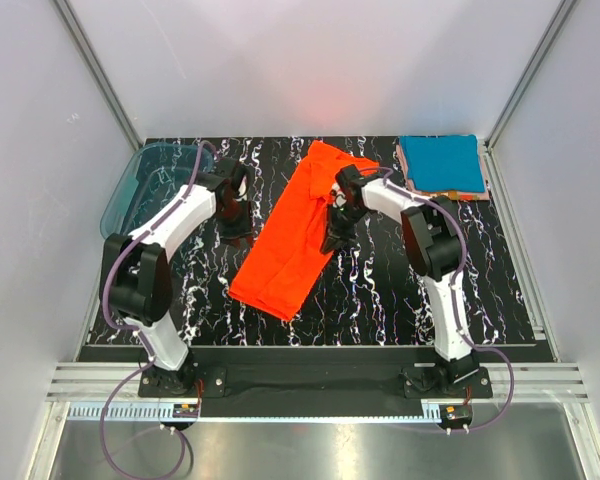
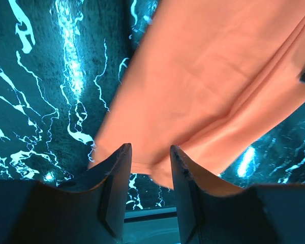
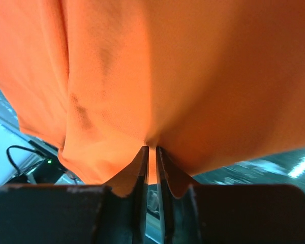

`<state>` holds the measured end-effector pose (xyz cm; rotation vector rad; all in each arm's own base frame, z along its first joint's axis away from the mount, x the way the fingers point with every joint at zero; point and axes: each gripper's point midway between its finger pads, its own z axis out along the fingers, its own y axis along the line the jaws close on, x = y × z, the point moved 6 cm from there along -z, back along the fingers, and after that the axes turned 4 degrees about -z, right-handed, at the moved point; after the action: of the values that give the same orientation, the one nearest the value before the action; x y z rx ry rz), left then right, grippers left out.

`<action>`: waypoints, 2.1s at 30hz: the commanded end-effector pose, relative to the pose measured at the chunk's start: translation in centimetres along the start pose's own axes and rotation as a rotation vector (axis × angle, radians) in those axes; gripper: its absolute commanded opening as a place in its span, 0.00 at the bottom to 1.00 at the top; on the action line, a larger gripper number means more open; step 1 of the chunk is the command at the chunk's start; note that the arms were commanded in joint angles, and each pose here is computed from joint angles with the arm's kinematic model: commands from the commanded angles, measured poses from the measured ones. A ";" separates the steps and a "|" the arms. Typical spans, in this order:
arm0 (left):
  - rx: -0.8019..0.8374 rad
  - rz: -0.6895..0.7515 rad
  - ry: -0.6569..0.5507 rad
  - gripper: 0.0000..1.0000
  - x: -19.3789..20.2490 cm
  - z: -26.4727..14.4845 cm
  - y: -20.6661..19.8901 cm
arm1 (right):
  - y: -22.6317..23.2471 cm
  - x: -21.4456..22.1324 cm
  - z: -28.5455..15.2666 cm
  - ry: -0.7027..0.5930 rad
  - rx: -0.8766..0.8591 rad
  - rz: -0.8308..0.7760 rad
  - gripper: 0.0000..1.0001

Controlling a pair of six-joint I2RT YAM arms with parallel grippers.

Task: Fold and stack the t-shirts
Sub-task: Fold the tshirt

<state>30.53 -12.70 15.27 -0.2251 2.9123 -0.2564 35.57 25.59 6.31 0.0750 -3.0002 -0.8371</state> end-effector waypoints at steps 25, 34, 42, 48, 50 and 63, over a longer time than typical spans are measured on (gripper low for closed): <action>0.374 0.169 0.341 0.44 10.8 3.4 -10.6 | -8.7 11.4 -12.9 -0.141 0.260 0.202 0.54; 0.242 -0.061 0.436 0.44 12.9 5.3 -11.3 | -10.6 15.2 -11.9 -0.123 0.350 0.329 0.57; 0.160 -0.227 0.428 0.45 13.5 5.1 -13.5 | -10.9 15.6 -11.9 -0.145 0.405 0.331 0.59; 0.117 -0.270 0.423 0.46 13.7 5.7 -14.3 | -10.6 15.4 -11.2 -0.137 0.406 0.301 0.57; 0.113 -0.288 0.425 0.46 13.8 6.1 -14.5 | -10.6 15.4 -11.0 -0.133 0.409 0.296 0.57; 0.088 -0.295 0.459 0.41 14.0 8.0 -15.0 | -10.2 15.1 -10.8 -0.108 0.461 0.243 0.56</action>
<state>20.00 -30.07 7.57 -0.6642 3.3244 -0.5179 20.78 10.01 9.82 -0.3848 -3.1124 -0.1668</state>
